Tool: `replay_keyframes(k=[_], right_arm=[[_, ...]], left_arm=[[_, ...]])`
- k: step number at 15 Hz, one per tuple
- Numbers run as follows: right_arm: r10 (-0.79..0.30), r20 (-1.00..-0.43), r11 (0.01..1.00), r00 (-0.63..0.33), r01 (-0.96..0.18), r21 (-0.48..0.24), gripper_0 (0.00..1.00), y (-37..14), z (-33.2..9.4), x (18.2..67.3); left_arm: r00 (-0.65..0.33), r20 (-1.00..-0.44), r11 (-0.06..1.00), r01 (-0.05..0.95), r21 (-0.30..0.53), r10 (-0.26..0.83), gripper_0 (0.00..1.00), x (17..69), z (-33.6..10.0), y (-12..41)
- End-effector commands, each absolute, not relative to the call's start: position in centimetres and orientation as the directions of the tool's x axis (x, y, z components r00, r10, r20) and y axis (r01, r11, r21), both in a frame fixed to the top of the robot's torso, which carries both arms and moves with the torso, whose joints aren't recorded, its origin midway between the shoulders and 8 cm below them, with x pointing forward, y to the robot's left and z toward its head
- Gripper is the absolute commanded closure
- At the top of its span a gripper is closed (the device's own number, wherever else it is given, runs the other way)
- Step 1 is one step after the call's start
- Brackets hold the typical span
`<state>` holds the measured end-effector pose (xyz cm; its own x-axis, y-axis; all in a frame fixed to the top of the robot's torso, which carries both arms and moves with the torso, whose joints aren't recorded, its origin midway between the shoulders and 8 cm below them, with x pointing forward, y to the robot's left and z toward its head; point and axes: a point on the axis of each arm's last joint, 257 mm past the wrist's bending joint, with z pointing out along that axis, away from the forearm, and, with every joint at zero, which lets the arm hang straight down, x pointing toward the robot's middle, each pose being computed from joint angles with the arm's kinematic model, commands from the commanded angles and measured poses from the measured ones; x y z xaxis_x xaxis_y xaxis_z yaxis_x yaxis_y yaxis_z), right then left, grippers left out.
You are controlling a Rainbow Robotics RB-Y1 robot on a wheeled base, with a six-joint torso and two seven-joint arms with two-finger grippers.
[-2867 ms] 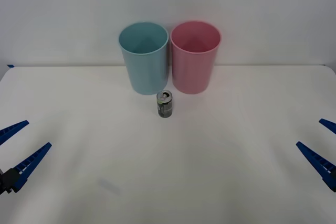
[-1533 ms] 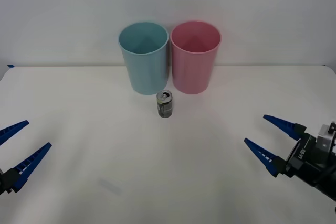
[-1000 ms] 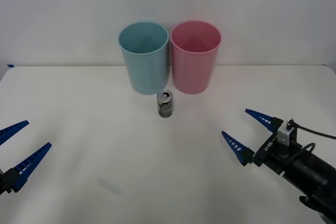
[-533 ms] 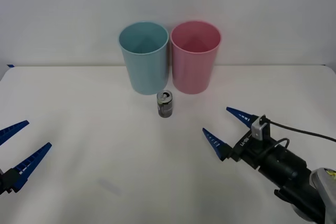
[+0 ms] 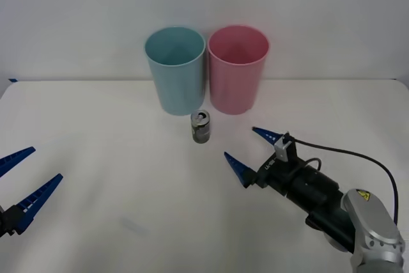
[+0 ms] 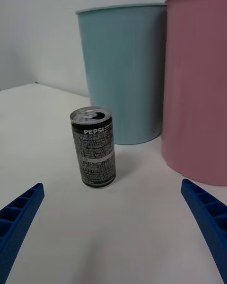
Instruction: Grasp the object on the table and drop it into the matching bin: aluminum can to the light blue bin, PET bottle to the pink bin.
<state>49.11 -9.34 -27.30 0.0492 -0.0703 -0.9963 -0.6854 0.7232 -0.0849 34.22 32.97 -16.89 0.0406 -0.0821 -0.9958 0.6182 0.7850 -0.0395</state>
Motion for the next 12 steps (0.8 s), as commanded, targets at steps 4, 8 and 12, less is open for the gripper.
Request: replay_keyframes(k=[4, 8, 12], right_arm=[[-0.086, -0.996, 0.751, 0.027, -0.655, -0.082, 0.0, -6.5, -28.0, 50.9], [-0.111, -0.994, 0.745, 0.014, -0.66, -0.092, 0.0, -4.8, -28.6, 53.1], [-0.167, -0.986, 0.77, 0.0, -0.625, -0.131, 0.0, -5.1, -29.3, 54.7]], left_arm=[[0.041, -0.996, 0.785, 0.618, -0.039, -0.082, 0.0, 34.2, -16.9, 33.0], [0.041, -0.996, 0.785, 0.618, -0.039, -0.082, 0.0, 34.2, -16.9, 33.0], [0.041, -0.996, 0.785, 0.618, -0.039, -0.082, 0.0, 34.2, -16.9, 33.0]])
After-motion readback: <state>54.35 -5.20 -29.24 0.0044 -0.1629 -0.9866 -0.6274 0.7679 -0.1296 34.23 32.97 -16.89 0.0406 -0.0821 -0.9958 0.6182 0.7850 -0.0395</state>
